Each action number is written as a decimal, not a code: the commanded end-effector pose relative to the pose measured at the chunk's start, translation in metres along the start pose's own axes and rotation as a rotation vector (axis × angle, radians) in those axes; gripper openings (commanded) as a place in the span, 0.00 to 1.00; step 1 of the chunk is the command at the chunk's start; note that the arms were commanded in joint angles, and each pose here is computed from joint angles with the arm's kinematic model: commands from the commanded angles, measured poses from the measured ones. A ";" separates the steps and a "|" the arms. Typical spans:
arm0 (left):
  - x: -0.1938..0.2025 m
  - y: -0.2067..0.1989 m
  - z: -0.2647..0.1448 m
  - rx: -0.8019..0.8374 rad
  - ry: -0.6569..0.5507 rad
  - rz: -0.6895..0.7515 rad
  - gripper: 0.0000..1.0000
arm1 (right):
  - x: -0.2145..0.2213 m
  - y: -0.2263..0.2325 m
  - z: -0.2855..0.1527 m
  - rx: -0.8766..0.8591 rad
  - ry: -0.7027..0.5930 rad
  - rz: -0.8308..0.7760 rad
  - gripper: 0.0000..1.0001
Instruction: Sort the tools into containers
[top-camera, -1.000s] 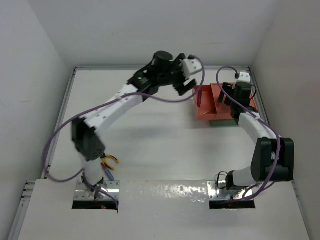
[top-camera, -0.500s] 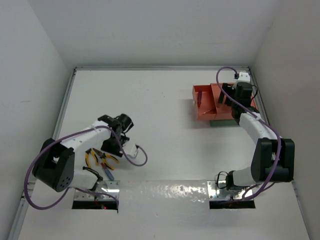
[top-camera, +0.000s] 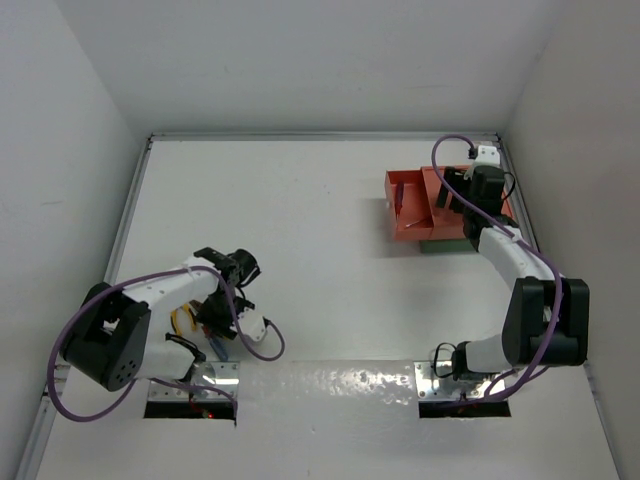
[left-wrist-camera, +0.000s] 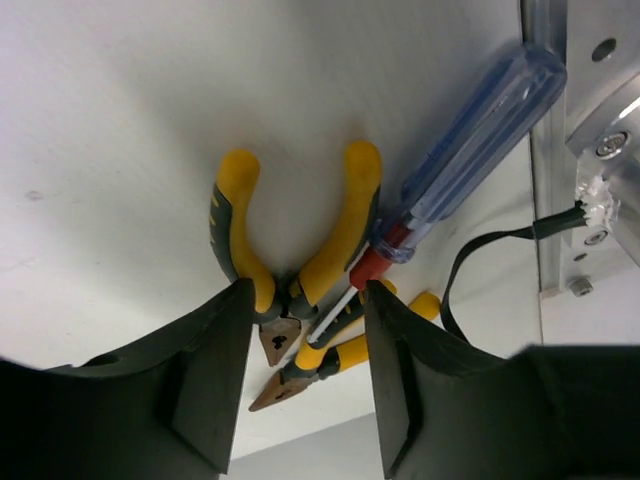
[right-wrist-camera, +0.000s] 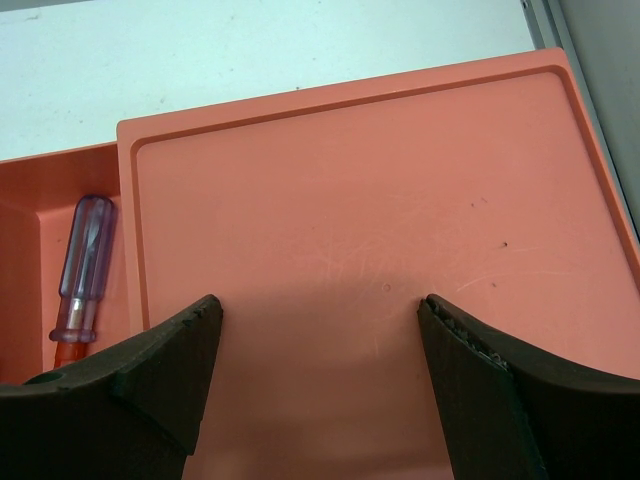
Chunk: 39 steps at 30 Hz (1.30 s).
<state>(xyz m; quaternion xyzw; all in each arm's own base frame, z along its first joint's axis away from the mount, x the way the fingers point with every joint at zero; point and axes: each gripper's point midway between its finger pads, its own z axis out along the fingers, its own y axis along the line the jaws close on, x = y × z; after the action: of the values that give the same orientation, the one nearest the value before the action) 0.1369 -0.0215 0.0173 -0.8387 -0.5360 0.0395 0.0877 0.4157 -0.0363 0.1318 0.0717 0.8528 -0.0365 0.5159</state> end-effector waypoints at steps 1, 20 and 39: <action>-0.012 0.008 -0.004 -0.034 -0.067 0.018 0.44 | 0.085 0.000 -0.009 -0.012 0.285 -0.009 0.79; -0.014 -0.047 0.006 0.190 0.002 0.133 0.39 | 0.089 -0.001 -0.005 -0.005 0.308 -0.007 0.79; 0.001 -0.013 0.044 0.010 0.127 0.114 0.47 | 0.099 -0.003 -0.003 0.007 0.333 -0.018 0.79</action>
<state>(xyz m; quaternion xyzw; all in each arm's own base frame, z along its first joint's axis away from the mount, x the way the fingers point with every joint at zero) 0.1130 -0.0046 -0.0015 -0.8651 -0.4768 0.0069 0.1556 0.4249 -0.0373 0.1299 0.0716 0.8492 -0.0375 0.5219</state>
